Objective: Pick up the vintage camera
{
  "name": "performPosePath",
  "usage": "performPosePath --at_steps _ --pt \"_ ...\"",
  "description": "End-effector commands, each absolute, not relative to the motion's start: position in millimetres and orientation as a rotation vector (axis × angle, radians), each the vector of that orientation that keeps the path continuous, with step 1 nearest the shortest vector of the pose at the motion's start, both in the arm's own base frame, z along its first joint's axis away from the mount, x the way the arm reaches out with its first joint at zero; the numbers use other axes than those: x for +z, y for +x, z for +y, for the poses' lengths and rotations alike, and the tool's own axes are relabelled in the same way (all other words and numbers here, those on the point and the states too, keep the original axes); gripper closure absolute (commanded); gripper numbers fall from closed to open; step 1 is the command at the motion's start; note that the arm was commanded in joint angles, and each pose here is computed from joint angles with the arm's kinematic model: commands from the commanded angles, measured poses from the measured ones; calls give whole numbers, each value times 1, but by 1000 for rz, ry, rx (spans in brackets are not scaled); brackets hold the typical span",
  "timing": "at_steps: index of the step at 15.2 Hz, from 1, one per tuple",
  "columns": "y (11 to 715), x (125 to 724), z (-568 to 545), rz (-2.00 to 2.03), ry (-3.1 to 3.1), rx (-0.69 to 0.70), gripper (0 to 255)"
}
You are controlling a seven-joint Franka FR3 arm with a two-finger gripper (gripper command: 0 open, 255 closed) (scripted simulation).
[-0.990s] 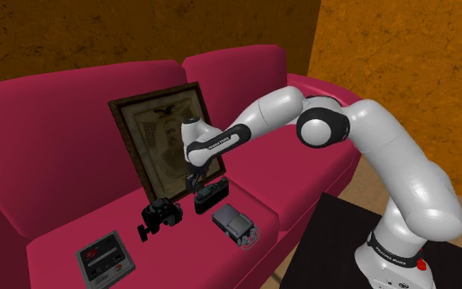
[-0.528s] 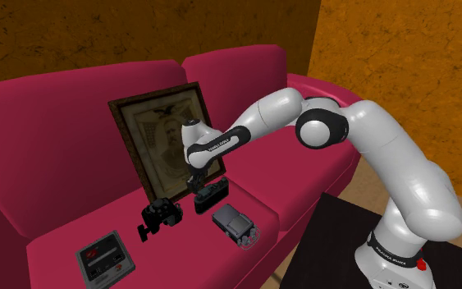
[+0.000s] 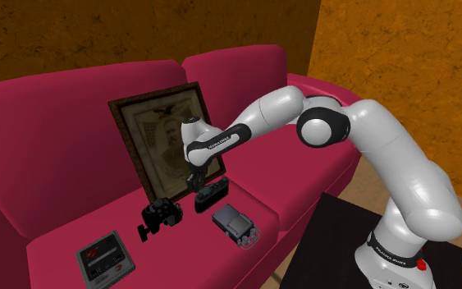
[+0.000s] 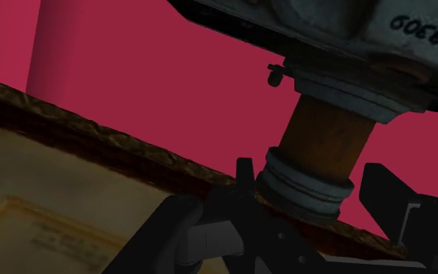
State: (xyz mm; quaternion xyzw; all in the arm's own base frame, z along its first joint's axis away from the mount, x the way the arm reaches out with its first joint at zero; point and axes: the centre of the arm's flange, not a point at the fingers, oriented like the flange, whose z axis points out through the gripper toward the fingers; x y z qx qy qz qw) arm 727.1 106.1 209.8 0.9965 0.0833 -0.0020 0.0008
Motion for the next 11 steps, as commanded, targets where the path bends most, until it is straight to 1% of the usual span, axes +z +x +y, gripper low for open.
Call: performPosePath --at_steps 1,11 --pt "727 220 106 262 3129 -5 255" --pt "727 273 106 262 3129 -5 255"
